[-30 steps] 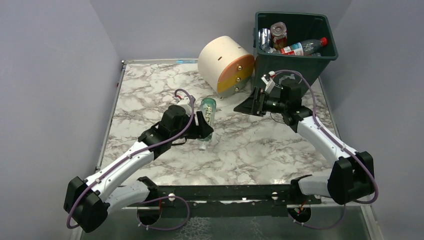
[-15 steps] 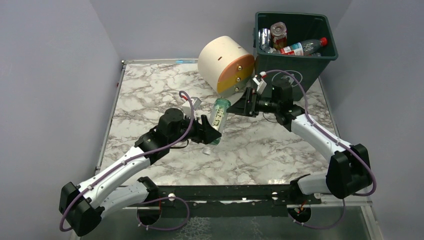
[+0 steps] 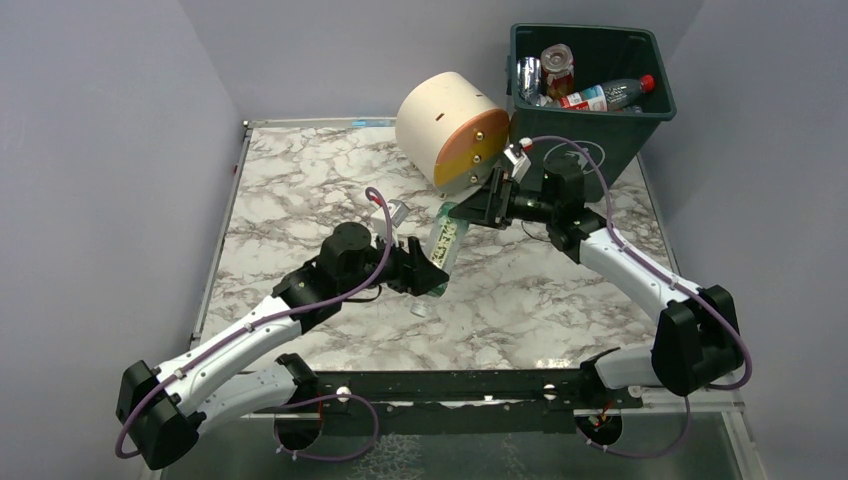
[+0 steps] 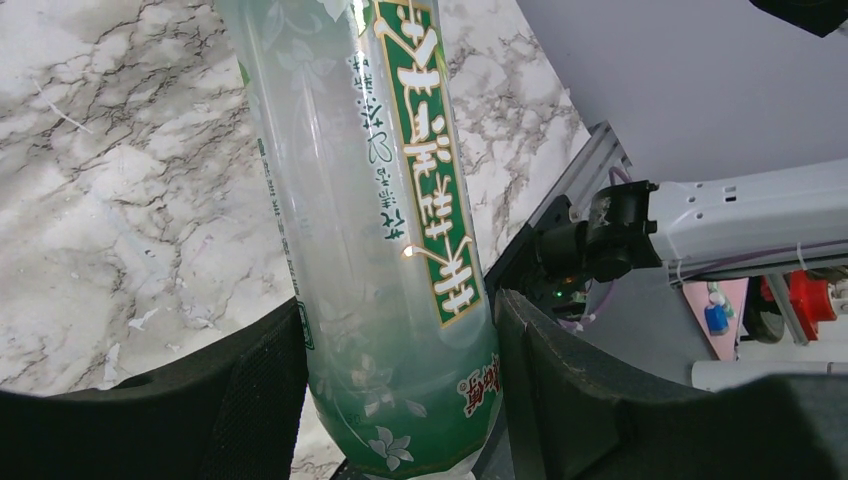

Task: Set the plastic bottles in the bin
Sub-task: Place the plastic bottle in the trash bin.

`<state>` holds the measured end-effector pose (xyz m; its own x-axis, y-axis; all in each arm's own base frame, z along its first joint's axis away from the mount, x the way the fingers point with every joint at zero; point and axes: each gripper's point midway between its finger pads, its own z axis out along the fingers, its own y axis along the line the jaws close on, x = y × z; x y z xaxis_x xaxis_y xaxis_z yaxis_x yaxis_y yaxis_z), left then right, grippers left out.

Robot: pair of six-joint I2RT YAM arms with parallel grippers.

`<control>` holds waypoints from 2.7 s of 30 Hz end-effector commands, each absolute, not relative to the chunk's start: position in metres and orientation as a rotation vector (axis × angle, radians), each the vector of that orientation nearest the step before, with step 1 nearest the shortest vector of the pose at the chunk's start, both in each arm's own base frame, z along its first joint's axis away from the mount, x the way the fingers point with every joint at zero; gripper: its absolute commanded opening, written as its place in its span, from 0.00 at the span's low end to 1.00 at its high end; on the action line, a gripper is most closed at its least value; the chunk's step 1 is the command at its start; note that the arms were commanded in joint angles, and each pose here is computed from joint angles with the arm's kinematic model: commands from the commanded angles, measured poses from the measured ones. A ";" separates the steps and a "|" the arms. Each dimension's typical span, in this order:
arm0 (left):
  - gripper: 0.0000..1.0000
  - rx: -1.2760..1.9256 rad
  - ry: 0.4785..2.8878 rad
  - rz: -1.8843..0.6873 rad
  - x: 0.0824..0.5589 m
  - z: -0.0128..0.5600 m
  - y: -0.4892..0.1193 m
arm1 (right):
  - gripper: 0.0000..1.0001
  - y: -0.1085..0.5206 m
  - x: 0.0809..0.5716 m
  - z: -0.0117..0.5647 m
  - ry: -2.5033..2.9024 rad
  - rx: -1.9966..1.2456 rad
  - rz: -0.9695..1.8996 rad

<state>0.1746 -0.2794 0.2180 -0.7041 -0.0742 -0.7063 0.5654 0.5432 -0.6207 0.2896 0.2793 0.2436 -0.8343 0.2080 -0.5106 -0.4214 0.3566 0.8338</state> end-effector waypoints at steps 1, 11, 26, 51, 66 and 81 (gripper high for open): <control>0.56 0.420 2.013 -1.228 0.169 0.231 -0.285 | 1.00 0.288 0.290 0.253 2.036 -0.213 1.550; 0.56 0.434 2.000 -1.225 0.166 0.228 -0.289 | 0.95 0.295 0.284 0.253 2.041 -0.232 1.565; 0.56 0.403 2.029 -1.153 0.175 0.210 -0.286 | 0.71 0.297 0.276 0.246 2.059 -0.250 1.573; 0.76 0.408 2.033 -1.089 0.180 0.210 -0.280 | 0.55 0.296 0.277 0.243 2.071 -0.256 1.534; 0.99 0.394 2.038 -1.055 0.183 0.212 -0.276 | 0.54 0.295 0.277 0.240 2.084 -0.260 1.517; 0.99 0.386 1.929 -1.087 0.177 0.244 -0.266 | 0.54 0.293 0.281 0.235 2.099 -0.253 1.469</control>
